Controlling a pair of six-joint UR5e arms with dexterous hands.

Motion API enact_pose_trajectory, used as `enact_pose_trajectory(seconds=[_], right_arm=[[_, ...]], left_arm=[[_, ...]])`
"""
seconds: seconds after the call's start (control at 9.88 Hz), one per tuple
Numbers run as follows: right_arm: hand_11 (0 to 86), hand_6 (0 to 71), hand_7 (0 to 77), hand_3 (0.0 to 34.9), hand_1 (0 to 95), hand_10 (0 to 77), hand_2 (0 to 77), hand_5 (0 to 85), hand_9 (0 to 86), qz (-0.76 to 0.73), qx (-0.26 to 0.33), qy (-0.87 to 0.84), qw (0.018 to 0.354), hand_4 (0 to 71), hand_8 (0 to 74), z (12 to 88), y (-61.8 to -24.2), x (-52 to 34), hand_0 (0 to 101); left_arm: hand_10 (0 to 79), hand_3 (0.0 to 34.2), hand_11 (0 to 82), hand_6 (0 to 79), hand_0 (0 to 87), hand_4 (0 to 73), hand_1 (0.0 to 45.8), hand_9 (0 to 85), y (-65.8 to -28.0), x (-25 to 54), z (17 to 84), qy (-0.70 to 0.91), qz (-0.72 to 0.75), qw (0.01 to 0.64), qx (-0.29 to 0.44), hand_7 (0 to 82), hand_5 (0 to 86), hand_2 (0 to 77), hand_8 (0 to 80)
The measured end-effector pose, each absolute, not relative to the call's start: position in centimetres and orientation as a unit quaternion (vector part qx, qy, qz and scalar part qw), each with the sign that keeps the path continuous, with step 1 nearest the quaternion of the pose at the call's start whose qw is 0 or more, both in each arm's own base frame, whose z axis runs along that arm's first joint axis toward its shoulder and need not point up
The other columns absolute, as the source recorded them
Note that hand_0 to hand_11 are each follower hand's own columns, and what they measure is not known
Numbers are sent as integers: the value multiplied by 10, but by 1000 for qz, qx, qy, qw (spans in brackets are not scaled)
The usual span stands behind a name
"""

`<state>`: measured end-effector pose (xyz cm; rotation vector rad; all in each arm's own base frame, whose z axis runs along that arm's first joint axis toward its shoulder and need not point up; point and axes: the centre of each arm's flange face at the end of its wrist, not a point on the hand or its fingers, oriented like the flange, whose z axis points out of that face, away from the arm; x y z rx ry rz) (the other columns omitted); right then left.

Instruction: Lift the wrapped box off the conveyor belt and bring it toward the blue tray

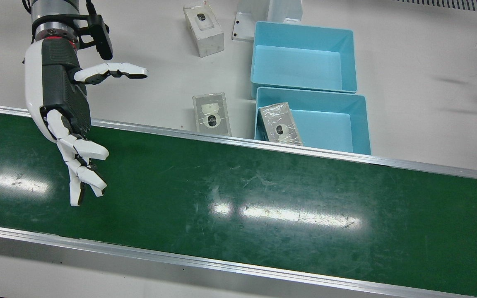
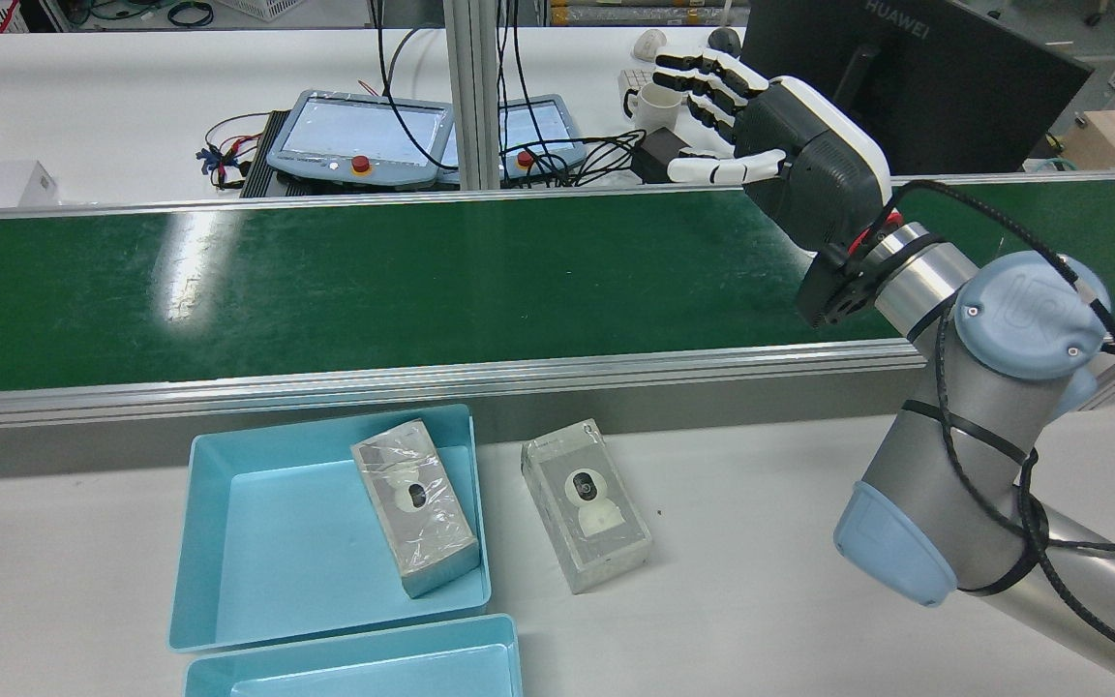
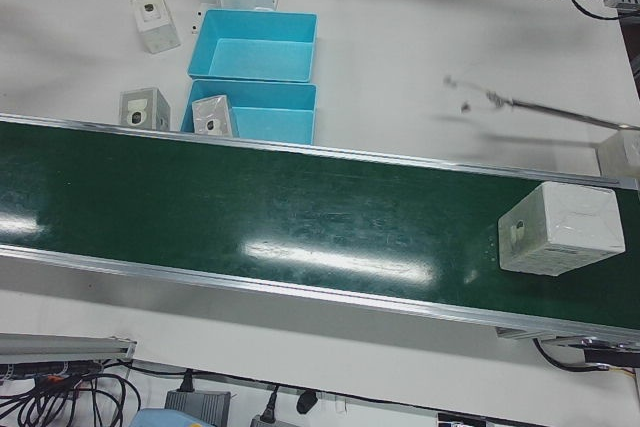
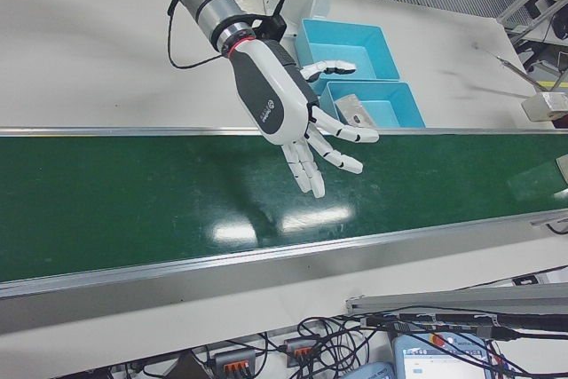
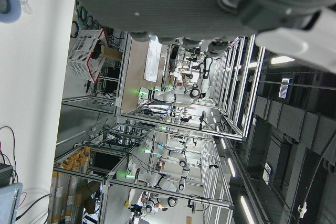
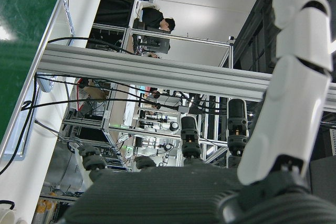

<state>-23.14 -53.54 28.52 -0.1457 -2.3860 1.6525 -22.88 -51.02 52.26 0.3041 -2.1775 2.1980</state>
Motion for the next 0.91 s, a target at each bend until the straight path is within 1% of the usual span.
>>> enact_pose_trajectory(seconds=[0.1, 0.41, 0.51, 0.61, 0.91], right_arm=[[82, 0, 191, 301, 109, 55, 185, 229, 22, 565, -50, -815, 118, 153, 0, 286, -535, -232, 421], [93, 0, 191, 302, 109, 55, 185, 229, 22, 566, -52, -814, 119, 153, 0, 286, -534, -235, 421], [93, 0, 191, 301, 87, 49, 191, 245, 22, 566, -52, -814, 120, 164, 0, 286, -534, -236, 420], [93, 0, 191, 302, 115, 55, 185, 245, 22, 566, -53, -814, 120, 164, 0, 287, -534, -237, 418], [93, 0, 191, 303, 98, 55, 191, 245, 22, 566, -53, -814, 121, 175, 0, 287, -533, -238, 418]], left_arm=[[5, 0, 0, 0, 0, 5, 0, 5, -510, -229, 523, -700, 707, 16, 98, 5, 5, 11, 0], [5, 0, 0, 5, 0, 0, 0, 5, -510, -229, 523, -700, 707, 16, 98, 5, 5, 5, 5], [5, 0, 0, 0, 0, 0, 0, 0, -510, -229, 523, -700, 707, 16, 98, 5, 5, 11, 5], [5, 0, 0, 0, 0, 0, 0, 0, -510, -229, 523, -700, 707, 16, 98, 5, 5, 11, 5], [0, 0, 0, 0, 0, 5, 0, 5, -510, -229, 523, -700, 707, 16, 98, 5, 5, 11, 0]])
